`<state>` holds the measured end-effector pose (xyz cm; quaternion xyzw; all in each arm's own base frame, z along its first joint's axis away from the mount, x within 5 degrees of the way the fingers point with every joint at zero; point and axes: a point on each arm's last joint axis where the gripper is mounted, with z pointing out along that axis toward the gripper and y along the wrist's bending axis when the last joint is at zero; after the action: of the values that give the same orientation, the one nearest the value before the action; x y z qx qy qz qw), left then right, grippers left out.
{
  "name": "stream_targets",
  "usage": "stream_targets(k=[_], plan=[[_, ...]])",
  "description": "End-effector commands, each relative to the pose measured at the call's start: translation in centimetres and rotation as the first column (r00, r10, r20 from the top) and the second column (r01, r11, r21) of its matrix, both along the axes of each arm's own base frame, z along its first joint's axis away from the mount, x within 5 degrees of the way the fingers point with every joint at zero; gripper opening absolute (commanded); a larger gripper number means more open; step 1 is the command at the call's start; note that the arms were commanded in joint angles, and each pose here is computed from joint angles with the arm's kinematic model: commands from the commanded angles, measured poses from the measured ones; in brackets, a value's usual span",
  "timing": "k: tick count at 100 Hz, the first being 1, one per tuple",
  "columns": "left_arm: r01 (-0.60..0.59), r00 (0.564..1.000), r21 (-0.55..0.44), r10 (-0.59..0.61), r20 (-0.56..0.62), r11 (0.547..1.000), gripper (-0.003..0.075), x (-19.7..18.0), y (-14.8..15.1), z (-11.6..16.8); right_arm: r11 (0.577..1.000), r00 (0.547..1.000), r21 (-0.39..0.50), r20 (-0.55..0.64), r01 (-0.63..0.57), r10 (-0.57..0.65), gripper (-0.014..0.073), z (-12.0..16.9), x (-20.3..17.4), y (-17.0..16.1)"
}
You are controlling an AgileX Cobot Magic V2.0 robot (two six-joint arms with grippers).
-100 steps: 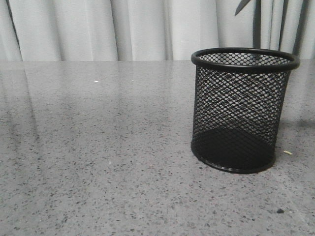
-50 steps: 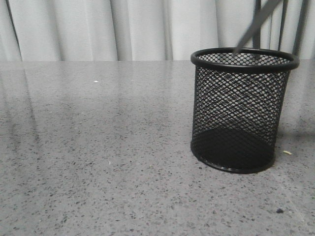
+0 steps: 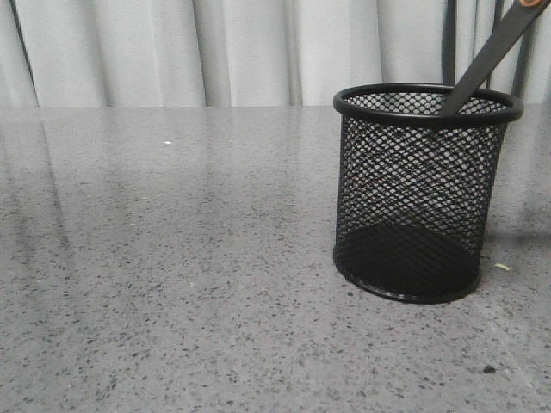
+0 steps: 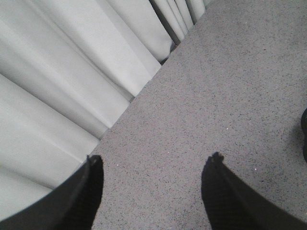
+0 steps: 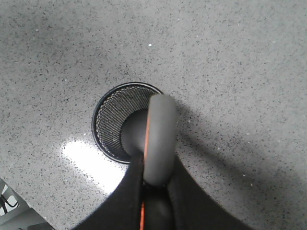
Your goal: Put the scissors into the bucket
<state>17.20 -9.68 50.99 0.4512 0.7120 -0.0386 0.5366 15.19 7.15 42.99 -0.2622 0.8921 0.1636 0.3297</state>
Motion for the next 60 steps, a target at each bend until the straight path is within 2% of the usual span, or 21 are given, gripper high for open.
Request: stream_targets(k=[1, 20, 29, 40, 48, 60], plan=[[-0.006, 0.996, -0.077, 0.013, 0.088, 0.997, 0.0407, -0.8, 0.4, 1.8, 1.0, 1.0, 0.006, -0.02, -0.017, 0.017, -0.005, 0.2, 0.1, 0.2], [-0.006, 0.996, -0.076, 0.012, 0.086, 0.997, 0.0407, -0.8, 0.4, 1.8, 1.0, 0.998, 0.015, -0.062, -0.024, 0.025, -0.0048, -0.4, 1.2, 0.7], [-0.006, 0.996, -0.076, 0.012, 0.086, 0.997, 0.0407, -0.8, 0.4, 1.8, 0.999, 0.996, 0.028, -0.08, -0.031, 0.033, -0.0011, -0.6, 1.5, 1.0], [-0.006, 0.996, -0.076, 0.012, 0.086, 0.997, 0.0407, -0.8, 0.4, 1.8, 0.999, 0.994, 0.037, -0.099, -0.036, 0.04, 0.0109, -0.8, 2.0, 1.2], [-0.006, 0.996, -0.075, 0.012, 0.084, 0.997, 0.0407, -0.7, 0.3, 1.7, 0.999, 0.993, 0.033, -0.114, -0.036, 0.04, 0.0226, -1.1, 2.4, 1.4], [-0.006, 0.997, -0.074, 0.012, 0.083, 0.997, 0.0407, -0.7, 0.3, 1.7, 0.999, 0.992, 0.036, -0.121, -0.037, 0.041, 0.0305, -1.3, 2.6, 1.4]])
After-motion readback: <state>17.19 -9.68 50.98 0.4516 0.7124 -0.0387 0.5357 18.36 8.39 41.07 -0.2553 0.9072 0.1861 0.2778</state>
